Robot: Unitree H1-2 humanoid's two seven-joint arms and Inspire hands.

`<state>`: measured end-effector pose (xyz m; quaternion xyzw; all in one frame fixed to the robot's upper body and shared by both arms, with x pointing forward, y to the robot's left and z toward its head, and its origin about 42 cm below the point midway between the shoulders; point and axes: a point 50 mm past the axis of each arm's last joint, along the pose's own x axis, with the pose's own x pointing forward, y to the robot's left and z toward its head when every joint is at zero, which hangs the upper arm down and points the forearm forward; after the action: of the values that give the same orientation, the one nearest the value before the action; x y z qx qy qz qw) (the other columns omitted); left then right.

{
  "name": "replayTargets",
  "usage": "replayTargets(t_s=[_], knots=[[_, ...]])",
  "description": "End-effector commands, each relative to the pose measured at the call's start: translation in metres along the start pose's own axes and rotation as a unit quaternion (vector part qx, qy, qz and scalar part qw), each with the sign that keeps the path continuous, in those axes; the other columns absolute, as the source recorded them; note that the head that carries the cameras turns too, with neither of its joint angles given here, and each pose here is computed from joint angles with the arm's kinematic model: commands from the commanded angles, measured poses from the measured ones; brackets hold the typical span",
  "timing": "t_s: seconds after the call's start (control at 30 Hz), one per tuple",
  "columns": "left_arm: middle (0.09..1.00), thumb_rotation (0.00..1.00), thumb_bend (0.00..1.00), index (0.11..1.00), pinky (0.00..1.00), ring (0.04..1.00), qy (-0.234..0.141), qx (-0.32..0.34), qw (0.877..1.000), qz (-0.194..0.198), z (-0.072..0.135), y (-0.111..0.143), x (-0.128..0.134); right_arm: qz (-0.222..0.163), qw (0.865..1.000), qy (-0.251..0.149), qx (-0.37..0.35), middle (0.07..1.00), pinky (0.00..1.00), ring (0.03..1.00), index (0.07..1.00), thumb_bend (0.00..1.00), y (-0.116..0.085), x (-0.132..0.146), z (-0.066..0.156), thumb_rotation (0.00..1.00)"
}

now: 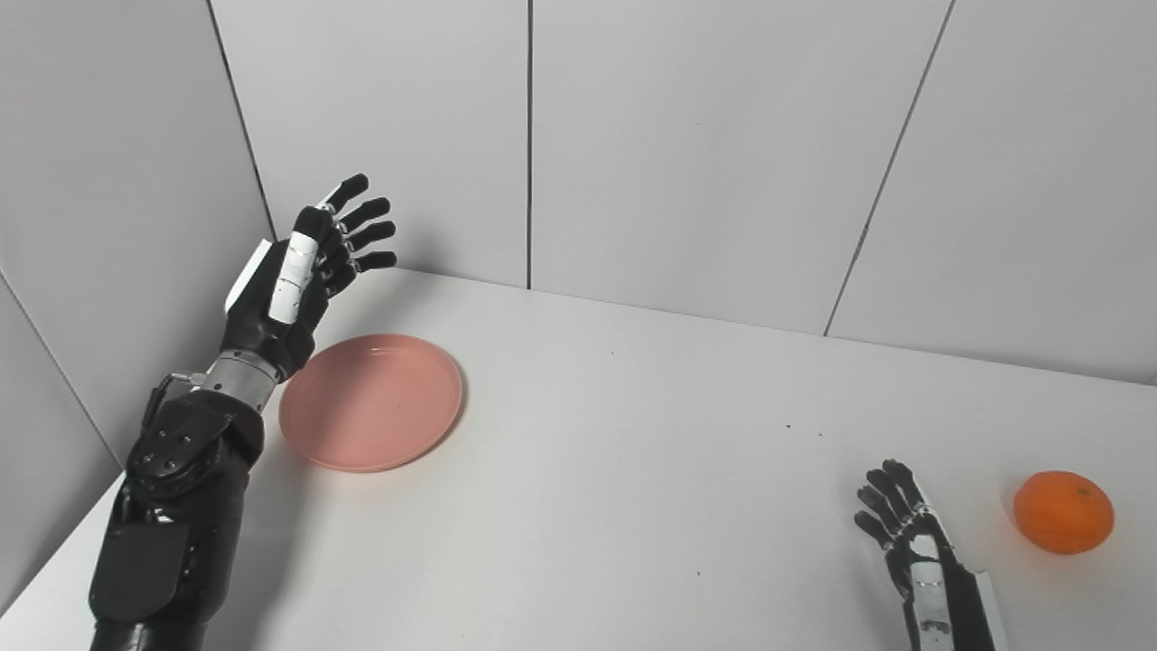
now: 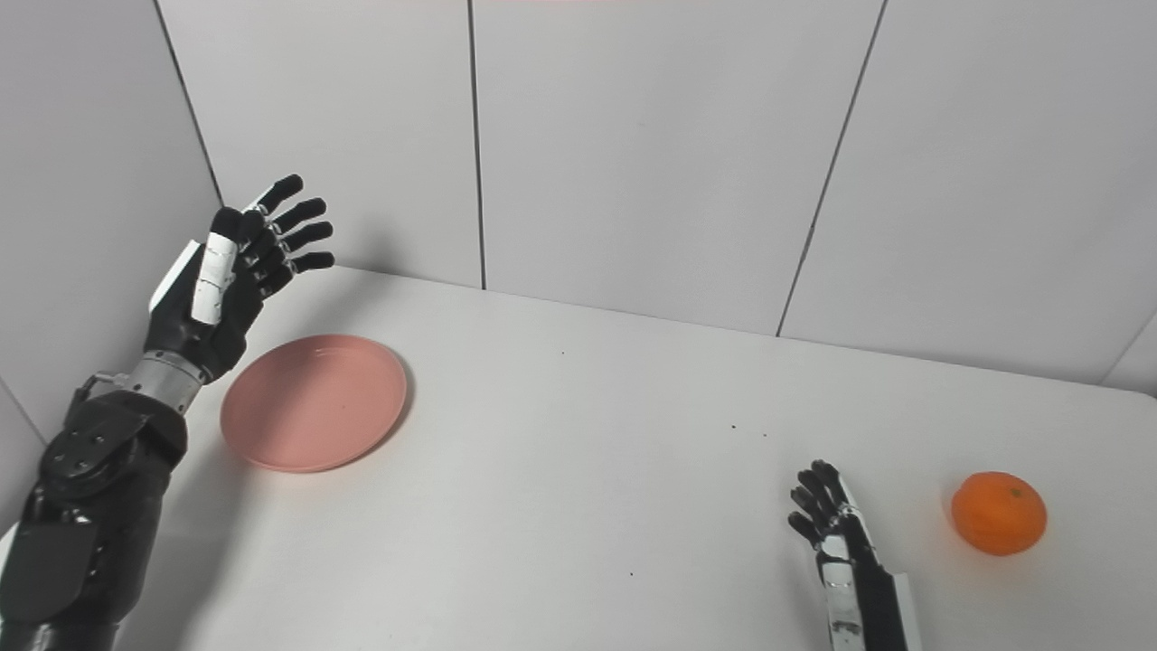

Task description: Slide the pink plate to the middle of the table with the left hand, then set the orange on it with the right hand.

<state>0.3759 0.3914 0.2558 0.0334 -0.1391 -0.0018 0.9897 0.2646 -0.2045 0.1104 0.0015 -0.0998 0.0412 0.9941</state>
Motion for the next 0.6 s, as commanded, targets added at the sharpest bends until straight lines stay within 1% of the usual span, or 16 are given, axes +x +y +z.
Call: replayTargets(t_s=[0.0,0.1,0.13,0.23,0.3,0.4,0.47,0.57], knots=[[0.877,0.92,0.96,0.937,0.78,0.867,-0.045,0.025,0.999,0.009,0.029,0.017,0.015,-0.004,0.997,0.07,0.021,0.889,0.86,0.876,0.903,0.8,0.008,-0.031,-0.039,1.0],[0.89,0.92,0.96,0.946,0.75,0.868,-0.039,0.028,0.999,0.02,0.029,0.026,0.018,-0.004,0.997,0.069,0.021,0.885,0.84,0.869,0.9,0.8,0.007,-0.032,-0.038,1.0],[0.891,0.93,0.95,0.93,0.76,0.867,-0.038,0.03,0.999,0.023,0.029,0.029,0.018,-0.004,0.997,0.069,0.021,0.883,0.84,0.866,0.9,0.8,0.007,-0.032,-0.038,1.0],[0.885,0.93,0.94,0.918,0.77,0.86,-0.034,0.024,0.999,0.03,0.028,0.038,0.021,-0.004,0.997,0.07,0.02,0.879,0.83,0.86,0.896,0.8,0.006,-0.033,-0.038,1.0],[0.892,0.92,0.93,0.946,0.78,0.871,-0.031,0.012,0.999,0.036,0.023,0.045,0.023,-0.004,0.997,0.072,0.019,0.881,0.84,0.865,0.897,0.81,0.005,-0.033,-0.038,1.0],[0.902,0.92,0.93,0.966,0.78,0.878,-0.02,0.0,0.999,0.047,0.009,0.055,0.026,-0.003,0.997,0.071,0.017,0.878,0.84,0.862,0.896,0.81,0.005,-0.033,-0.038,1.0],[0.904,0.89,0.95,0.962,0.81,0.885,-0.015,-0.007,0.999,0.052,0.0,0.06,0.027,-0.003,0.997,0.071,0.018,0.879,0.84,0.863,0.897,0.81,0.005,-0.033,-0.038,1.0],[0.895,0.87,0.96,0.947,0.79,0.876,-0.008,-0.018,0.998,0.06,-0.017,0.067,0.025,-0.003,0.997,0.073,0.021,0.875,0.83,0.855,0.894,0.83,0.005,-0.033,-0.038,1.0]])
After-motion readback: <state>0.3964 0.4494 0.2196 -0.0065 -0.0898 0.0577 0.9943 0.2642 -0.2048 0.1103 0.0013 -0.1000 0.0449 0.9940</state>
